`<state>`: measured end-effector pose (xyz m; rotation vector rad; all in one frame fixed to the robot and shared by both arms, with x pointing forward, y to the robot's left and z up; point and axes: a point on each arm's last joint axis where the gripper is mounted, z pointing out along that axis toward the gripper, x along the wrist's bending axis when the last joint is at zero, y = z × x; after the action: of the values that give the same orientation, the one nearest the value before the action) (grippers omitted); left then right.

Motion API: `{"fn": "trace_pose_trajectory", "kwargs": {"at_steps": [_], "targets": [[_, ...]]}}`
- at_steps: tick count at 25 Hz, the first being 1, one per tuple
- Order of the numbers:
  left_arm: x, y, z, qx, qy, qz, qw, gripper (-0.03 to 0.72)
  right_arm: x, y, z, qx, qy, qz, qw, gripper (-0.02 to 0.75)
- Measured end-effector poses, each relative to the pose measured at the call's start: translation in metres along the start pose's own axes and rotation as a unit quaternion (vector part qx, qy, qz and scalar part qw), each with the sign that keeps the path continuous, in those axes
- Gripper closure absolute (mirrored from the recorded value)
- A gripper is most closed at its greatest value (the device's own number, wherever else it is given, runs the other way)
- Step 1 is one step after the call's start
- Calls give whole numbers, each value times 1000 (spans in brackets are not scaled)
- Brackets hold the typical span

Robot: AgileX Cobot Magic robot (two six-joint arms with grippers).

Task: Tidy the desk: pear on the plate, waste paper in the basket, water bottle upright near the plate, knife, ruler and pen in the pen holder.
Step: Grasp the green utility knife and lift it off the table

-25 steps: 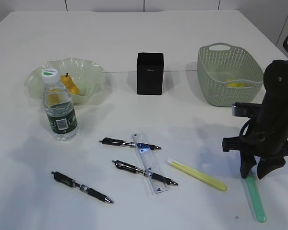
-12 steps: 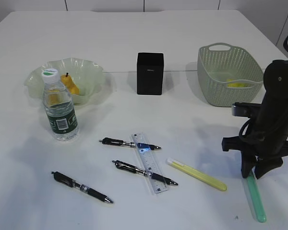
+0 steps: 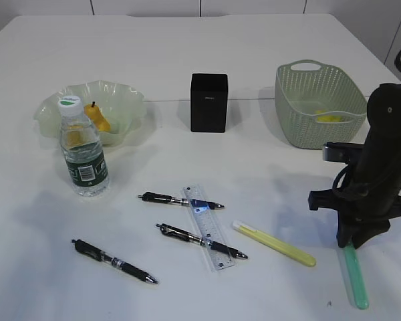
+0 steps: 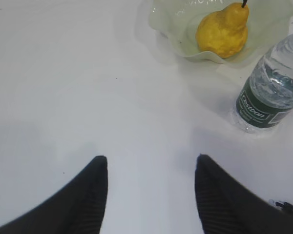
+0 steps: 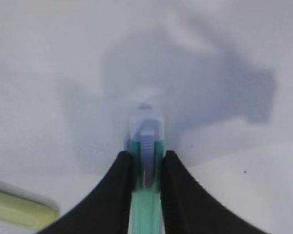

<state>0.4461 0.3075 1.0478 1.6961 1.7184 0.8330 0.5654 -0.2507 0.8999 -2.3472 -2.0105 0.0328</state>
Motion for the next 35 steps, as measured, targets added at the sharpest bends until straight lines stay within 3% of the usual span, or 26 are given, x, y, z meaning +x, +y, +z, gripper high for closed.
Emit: {"fn": "trace_pose_trajectory", "kwargs": {"at_steps": [35], "targets": [[0,0,0,0,0,0,1000,286,1,-1,0,6,7,4,1000,612]]}}
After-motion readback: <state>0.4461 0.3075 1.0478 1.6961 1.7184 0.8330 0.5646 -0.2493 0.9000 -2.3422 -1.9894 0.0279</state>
